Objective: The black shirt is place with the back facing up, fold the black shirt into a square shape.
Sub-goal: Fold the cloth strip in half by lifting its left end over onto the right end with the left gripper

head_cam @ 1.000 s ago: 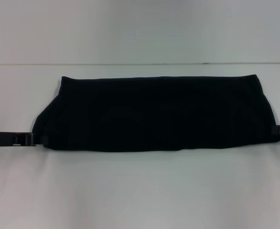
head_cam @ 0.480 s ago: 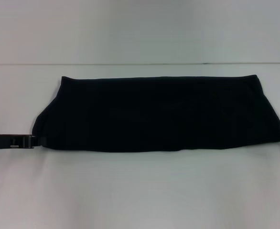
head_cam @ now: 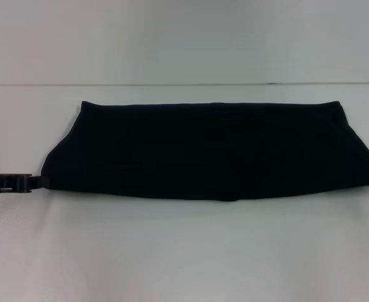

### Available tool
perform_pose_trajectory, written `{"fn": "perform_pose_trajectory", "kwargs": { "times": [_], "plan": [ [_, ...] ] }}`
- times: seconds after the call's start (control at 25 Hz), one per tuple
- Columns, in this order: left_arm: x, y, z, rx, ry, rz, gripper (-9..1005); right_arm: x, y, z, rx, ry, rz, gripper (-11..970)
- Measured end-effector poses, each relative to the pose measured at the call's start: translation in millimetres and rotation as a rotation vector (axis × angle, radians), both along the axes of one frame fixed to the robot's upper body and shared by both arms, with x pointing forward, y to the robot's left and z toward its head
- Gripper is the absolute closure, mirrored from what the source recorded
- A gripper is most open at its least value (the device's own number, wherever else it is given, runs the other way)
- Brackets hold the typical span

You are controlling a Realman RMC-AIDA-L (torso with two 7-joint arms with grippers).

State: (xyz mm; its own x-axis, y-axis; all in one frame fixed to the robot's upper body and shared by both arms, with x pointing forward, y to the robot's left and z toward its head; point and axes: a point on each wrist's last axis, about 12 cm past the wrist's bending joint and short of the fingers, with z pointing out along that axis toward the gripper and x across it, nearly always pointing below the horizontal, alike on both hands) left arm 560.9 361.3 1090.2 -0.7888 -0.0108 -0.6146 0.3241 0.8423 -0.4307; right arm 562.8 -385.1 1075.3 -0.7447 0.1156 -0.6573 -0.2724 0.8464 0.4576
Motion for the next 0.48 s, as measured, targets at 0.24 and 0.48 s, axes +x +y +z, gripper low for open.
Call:
{"fn": "perform_pose_trajectory", "kwargs": {
  "times": [0.24, 0.48],
  "plan": [
    [-1.5, 12, 2.8, 0.01, -0.025, 0.025, 962, -1.7, -3, 0.1, -0.001, -0.001, -0.006, 959],
    [-3.8, 15, 1.4, 0.024, -0.031, 0.026, 953, -1.9, -4, 1.2, 0.007, -0.007, -0.006, 958]
  ]
}}
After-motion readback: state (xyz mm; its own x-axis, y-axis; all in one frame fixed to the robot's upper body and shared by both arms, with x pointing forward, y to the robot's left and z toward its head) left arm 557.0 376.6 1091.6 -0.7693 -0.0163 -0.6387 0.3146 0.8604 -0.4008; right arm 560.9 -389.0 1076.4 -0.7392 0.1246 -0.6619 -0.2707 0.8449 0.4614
